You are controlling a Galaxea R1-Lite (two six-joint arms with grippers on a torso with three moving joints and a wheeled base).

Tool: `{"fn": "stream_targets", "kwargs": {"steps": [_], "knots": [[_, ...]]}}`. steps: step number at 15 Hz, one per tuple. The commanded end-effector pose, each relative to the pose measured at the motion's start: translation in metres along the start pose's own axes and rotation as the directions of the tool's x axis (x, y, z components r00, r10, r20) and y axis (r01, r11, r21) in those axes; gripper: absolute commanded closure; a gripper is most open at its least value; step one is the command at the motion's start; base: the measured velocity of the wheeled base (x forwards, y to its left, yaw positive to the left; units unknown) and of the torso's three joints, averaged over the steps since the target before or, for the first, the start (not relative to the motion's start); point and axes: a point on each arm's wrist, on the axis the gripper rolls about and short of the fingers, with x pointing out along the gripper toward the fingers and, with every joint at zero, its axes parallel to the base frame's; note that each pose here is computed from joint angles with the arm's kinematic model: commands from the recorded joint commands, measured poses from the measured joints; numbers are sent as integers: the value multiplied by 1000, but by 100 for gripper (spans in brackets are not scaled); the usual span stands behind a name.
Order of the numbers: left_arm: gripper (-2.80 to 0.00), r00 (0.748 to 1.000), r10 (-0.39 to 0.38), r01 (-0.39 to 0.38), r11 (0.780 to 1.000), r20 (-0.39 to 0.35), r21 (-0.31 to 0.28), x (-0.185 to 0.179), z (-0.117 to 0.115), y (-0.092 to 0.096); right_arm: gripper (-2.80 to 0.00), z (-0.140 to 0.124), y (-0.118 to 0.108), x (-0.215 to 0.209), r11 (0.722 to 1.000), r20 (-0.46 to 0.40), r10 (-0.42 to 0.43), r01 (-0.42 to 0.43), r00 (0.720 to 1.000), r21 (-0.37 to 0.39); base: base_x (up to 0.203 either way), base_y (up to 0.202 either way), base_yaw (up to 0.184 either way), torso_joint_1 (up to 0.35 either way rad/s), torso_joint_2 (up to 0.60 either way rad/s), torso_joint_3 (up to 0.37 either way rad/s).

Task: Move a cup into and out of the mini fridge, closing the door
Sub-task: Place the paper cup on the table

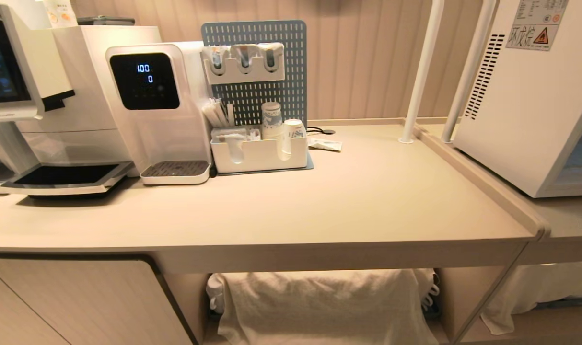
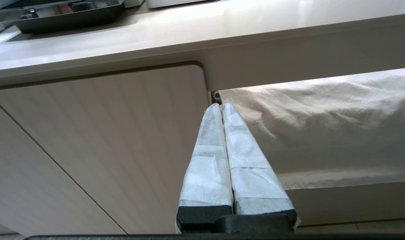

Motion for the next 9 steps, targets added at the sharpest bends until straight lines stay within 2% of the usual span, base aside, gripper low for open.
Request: {"fn": "stream_targets", "kwargs": {"steps": [1,3,5,7,9], "knots": [[0,1000,-2,2,1000,-2,1,0,-1,0,0,1,0,0,1000,3,1,-1,1000,5,0,201,-3,2,1,2],[0,1000,6,-6,1000,-3,-16,0,-1,0,0,1,0,0,999,7,-2,2,1000,36,0,159,0,3,-1,2],[0,1000,10,-10,999,-2,-37,0,0,0,0,7,-1,-1,999,41,-5,3,999,46,0,46,0,1,1,-1],[0,1000,10,-10,999,-2,-51,0,0,0,0,37,-3,-11,999,78,1,-5,997,50,0,0,0,0,0,0],[0,1000,10,-10,999,-2,-51,0,0,0,0,87,-5,-25,996,34,51,-54,998,72,0,0,0,0,0,0]]}}
